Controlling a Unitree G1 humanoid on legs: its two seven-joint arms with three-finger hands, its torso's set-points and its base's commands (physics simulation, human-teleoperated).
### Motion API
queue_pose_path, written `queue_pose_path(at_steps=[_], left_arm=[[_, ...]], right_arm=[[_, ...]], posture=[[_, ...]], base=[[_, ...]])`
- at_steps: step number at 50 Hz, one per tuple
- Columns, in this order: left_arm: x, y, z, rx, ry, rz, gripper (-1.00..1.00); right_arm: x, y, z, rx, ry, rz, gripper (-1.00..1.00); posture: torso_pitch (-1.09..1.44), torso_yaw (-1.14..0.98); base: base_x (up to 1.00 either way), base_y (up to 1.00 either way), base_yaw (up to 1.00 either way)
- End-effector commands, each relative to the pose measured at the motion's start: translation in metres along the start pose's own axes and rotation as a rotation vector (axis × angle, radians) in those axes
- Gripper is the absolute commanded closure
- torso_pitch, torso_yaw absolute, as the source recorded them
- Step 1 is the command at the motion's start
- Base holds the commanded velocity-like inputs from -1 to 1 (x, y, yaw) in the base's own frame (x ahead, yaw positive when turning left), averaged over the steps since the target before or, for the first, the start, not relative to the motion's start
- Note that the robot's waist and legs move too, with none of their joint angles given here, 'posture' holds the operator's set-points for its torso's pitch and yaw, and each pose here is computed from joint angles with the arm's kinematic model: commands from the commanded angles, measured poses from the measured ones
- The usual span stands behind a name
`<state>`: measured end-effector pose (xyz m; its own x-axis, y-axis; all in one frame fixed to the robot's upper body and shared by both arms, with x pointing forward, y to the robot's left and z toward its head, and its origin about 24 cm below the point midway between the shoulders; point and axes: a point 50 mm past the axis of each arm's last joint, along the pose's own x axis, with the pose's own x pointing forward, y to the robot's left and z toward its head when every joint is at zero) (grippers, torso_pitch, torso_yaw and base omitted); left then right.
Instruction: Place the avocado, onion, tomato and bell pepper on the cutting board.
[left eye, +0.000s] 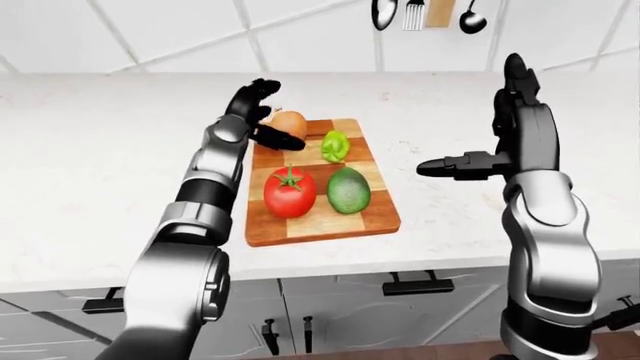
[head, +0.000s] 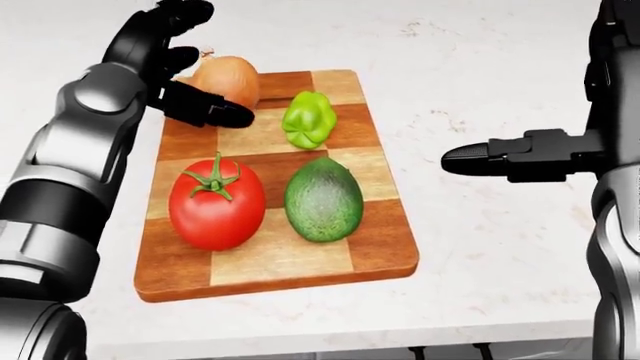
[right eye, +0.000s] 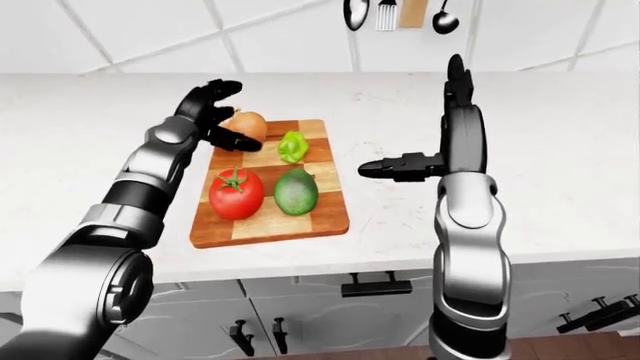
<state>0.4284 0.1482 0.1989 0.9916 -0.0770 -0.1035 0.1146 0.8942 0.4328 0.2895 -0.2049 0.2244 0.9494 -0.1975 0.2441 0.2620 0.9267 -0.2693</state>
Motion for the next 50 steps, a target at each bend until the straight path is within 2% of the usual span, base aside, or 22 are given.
queue_pose_path(at_steps=[1, 4, 7, 18, 25, 42, 50], left_arm=[[-0.002, 0.012, 0.03, 0.011, -0.11, 0.042, -0.82], [-0.003, 0.013, 0.029, 0.012, -0.108, 0.046, -0.85], [-0.003, 0.016, 0.03, 0.01, -0.108, 0.056, -0.99], [-0.016, 0.048, 0.03, -0.024, -0.111, 0.158, -1.0], [-0.042, 0.077, 0.037, -0.029, -0.126, 0.262, -1.0], [-0.094, 0.102, 0.007, 0.012, -0.061, 0.373, -1.0], [-0.119, 0.112, 0.002, 0.037, -0.043, 0.424, -1.0]], right_arm=[[0.0, -0.004, 0.016, -0.002, -0.086, -0.024, -1.0], [0.0, -0.004, 0.016, -0.003, -0.087, -0.026, -1.0], [0.0, -0.004, 0.016, -0.004, -0.086, -0.026, -1.0], [0.0, -0.005, 0.015, -0.006, -0.085, -0.024, -1.0], [0.003, -0.003, 0.016, -0.007, -0.088, -0.02, -1.0], [0.001, -0.005, 0.021, -0.017, -0.098, -0.026, -1.0], [0.003, -0.002, 0.019, -0.02, -0.096, -0.02, -1.0]], posture=[[0.0, 0.0], [0.0, 0.0], [0.0, 0.0], [0.0, 0.0], [0.0, 0.0], [0.0, 0.0], [0.0, 0.0]], base=[[0.0, 0.0, 0.0], [0.0, 0.0, 0.0], [0.0, 0.0, 0.0], [0.0, 0.0, 0.0], [0.0, 0.0, 0.0], [0.0, 0.0, 0.0], [0.0, 0.0, 0.0]])
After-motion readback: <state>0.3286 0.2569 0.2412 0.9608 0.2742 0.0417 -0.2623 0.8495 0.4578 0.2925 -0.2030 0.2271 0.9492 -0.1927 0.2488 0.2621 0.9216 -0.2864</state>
